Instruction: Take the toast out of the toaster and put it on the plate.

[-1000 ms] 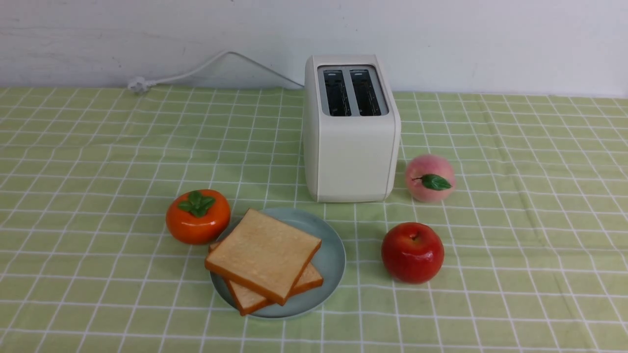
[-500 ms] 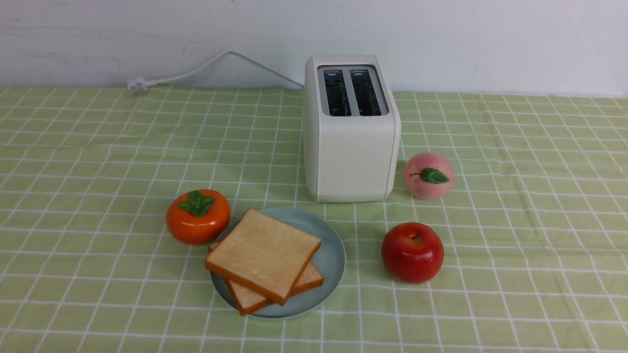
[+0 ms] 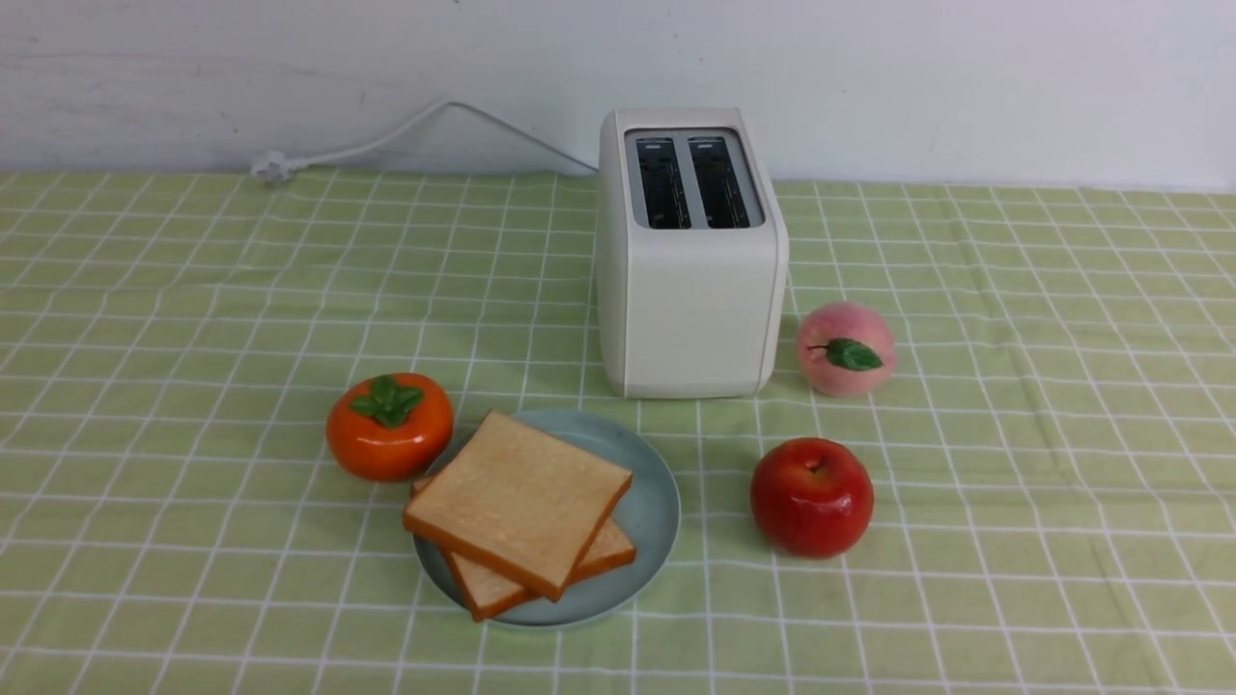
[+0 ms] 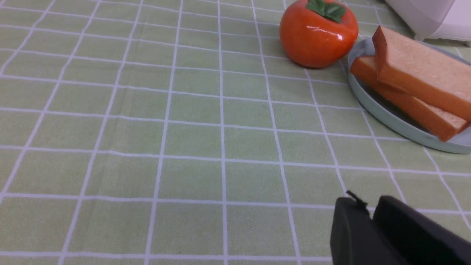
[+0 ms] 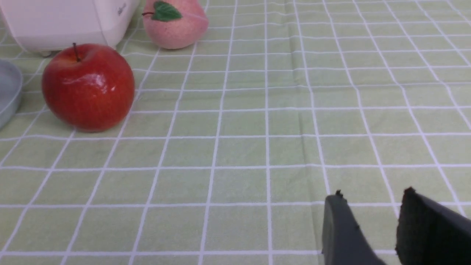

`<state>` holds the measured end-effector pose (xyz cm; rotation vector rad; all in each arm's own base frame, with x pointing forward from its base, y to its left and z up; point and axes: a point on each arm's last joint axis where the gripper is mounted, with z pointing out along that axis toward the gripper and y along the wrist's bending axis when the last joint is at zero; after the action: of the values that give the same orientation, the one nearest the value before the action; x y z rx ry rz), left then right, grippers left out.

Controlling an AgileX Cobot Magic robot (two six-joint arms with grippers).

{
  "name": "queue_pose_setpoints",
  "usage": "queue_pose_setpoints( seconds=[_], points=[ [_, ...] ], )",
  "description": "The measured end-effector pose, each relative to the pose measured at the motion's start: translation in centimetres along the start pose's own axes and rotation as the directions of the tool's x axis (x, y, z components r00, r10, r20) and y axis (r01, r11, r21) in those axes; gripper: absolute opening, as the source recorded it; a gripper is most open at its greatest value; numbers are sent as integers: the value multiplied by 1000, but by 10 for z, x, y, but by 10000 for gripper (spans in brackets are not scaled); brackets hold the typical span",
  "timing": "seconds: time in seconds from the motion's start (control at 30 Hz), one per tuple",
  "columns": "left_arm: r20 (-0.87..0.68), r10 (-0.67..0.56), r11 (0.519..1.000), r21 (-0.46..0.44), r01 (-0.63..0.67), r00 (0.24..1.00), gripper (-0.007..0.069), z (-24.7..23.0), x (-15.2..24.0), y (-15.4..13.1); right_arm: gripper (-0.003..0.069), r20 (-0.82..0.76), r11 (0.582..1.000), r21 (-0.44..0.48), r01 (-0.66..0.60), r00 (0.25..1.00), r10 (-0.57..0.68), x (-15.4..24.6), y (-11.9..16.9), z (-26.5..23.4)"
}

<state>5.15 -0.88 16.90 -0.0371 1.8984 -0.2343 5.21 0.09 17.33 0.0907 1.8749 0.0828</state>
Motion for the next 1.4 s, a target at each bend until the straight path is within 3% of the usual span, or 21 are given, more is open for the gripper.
queue_pose_setpoints(
  seconds=[1.4],
  points=[
    [1,-1,1000,-3,1,1000,125,0,0,0,239,1,1000,6,-1,1000,1,0,0,0]
  ],
)
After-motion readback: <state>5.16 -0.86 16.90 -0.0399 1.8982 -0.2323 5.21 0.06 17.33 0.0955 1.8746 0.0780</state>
